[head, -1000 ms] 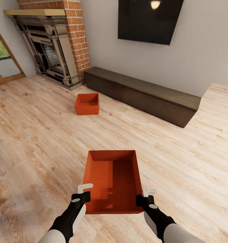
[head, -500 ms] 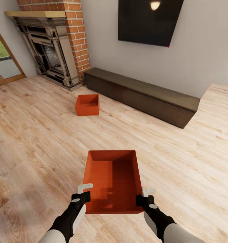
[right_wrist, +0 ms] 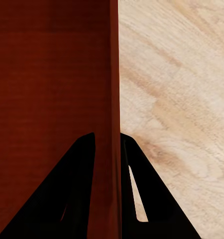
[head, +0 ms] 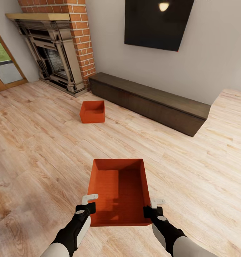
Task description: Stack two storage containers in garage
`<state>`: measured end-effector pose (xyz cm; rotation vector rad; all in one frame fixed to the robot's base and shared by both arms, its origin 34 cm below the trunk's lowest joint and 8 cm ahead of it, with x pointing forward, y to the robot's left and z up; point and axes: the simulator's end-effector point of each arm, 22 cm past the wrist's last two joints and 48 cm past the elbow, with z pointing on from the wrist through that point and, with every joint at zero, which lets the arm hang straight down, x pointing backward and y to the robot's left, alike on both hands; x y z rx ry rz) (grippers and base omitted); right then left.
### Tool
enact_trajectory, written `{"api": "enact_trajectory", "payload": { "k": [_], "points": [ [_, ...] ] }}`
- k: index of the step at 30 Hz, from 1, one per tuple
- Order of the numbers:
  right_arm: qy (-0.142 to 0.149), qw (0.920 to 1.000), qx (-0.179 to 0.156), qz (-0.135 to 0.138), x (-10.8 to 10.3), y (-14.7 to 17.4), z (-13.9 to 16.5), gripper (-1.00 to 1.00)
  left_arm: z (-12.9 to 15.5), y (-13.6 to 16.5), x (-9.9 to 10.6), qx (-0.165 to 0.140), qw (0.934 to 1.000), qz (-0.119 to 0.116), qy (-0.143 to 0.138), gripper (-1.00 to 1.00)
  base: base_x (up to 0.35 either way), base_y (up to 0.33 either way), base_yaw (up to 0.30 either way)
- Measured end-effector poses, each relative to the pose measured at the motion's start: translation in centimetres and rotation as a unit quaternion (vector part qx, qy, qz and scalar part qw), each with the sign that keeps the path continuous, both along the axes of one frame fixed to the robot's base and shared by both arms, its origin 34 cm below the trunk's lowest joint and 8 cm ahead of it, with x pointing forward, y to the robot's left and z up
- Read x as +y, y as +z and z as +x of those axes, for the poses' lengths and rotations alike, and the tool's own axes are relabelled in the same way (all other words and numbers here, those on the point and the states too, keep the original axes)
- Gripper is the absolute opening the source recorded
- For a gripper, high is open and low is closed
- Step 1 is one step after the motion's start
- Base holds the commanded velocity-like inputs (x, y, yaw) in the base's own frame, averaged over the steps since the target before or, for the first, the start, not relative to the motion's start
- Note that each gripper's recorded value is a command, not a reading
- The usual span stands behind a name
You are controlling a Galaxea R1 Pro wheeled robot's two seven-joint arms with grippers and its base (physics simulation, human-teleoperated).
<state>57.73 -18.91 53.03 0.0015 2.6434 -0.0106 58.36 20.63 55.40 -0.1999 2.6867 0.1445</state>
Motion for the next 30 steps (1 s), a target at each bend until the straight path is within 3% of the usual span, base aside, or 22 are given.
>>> {"api": "enact_trajectory", "payload": {
  "k": [30],
  "points": [
    [0.0, 1.0, 0.001, 0.0, 0.0, 3.8, -0.6, -1.0, -0.6, 3.8, 0.0, 0.001, 1.0, 0.0, 0.001, -1.0, 0.0, 0.0, 0.0]
  ]
}}
